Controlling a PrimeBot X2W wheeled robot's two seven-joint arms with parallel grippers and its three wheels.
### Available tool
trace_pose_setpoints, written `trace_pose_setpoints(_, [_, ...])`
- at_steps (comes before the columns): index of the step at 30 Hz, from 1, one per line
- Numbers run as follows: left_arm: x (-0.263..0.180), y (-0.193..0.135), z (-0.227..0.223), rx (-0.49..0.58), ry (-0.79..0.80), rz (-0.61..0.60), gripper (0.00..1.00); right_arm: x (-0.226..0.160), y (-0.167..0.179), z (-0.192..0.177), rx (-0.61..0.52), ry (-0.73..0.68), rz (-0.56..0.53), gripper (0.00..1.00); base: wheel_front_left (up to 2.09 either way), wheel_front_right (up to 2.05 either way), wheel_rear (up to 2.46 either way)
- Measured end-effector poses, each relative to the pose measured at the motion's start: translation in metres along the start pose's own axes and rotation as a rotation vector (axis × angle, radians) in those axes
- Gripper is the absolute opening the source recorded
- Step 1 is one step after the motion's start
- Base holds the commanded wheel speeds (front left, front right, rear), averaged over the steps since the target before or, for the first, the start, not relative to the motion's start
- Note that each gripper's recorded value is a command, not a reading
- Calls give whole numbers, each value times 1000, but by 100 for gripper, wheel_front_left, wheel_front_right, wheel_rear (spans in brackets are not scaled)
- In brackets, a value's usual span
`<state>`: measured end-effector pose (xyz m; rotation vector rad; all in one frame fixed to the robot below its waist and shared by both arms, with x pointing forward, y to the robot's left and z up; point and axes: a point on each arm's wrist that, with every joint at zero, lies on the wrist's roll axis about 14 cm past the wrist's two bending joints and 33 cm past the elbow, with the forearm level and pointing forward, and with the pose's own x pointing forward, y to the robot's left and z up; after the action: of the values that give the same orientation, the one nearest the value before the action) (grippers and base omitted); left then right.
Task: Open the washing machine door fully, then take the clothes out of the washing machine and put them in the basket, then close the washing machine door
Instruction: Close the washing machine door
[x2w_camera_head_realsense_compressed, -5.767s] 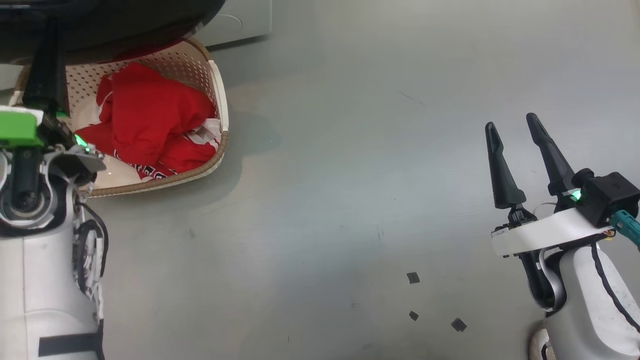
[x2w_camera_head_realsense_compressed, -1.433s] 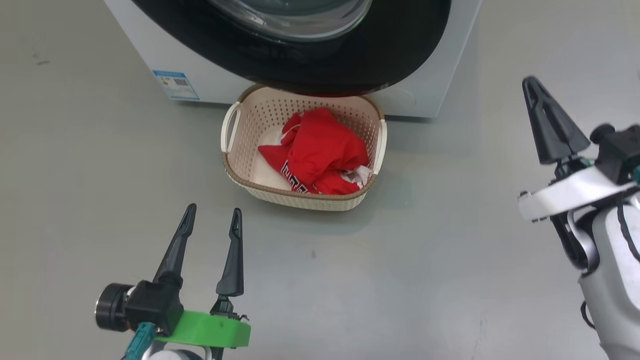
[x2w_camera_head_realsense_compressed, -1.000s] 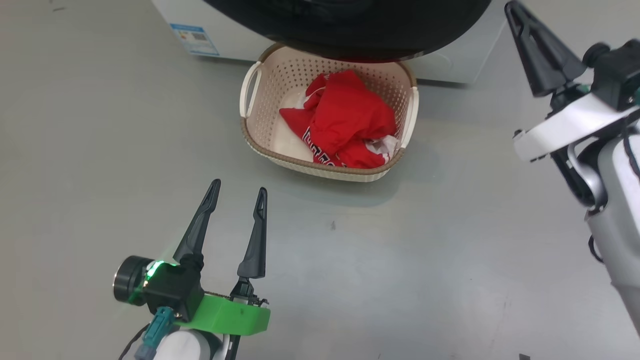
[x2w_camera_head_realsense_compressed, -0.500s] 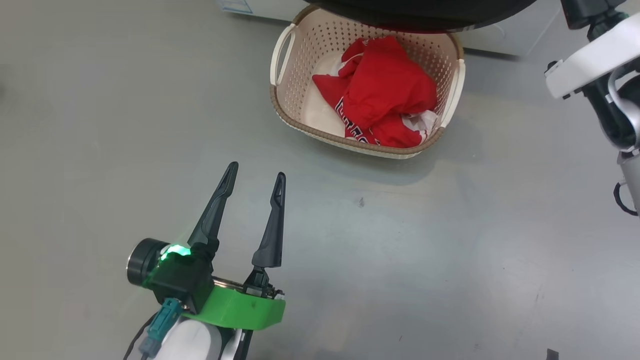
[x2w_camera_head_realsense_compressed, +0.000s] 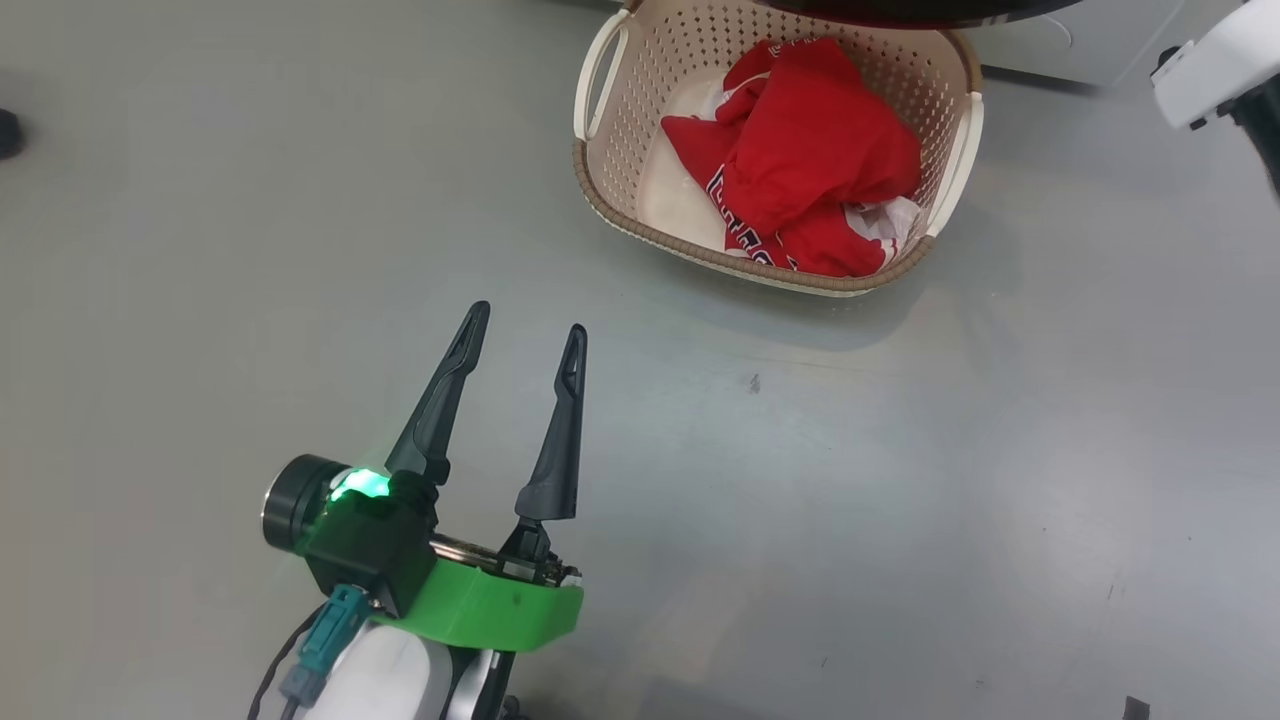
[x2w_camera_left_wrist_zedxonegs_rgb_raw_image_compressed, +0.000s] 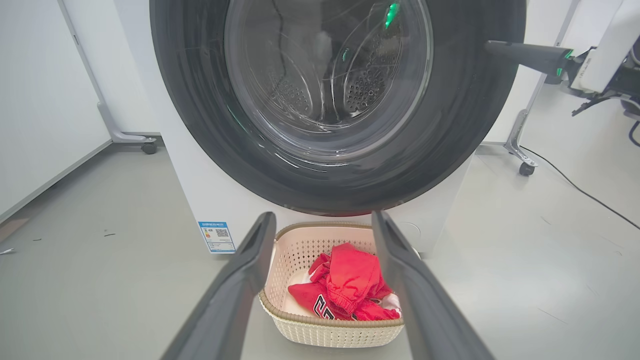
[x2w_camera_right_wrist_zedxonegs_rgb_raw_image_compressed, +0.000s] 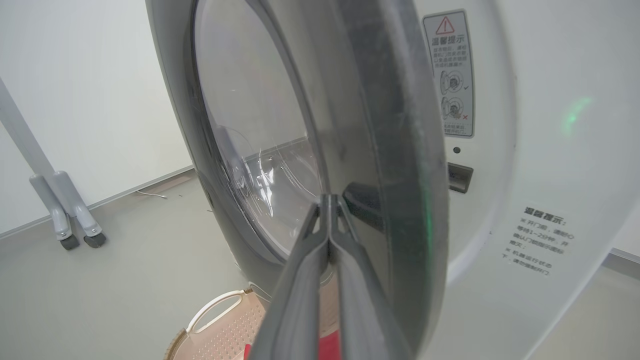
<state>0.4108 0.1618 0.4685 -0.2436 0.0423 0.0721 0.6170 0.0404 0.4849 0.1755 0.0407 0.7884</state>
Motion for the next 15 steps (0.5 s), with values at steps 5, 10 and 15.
trace_pose_setpoints(5, [1,-2,-1,-6,5,-5,100,9,-5,2,-21,1,10,0,0,0,0])
trace_pose_setpoints(10, [2,-2,-4,-19,13,0,100,19,-18,13,-48,-22,-2,0,0,0,0])
trace_pose_setpoints(15, [4,-4,-6,-15,18,-8,100,28,-31,22,-60,-44,-23,0,0,0,0])
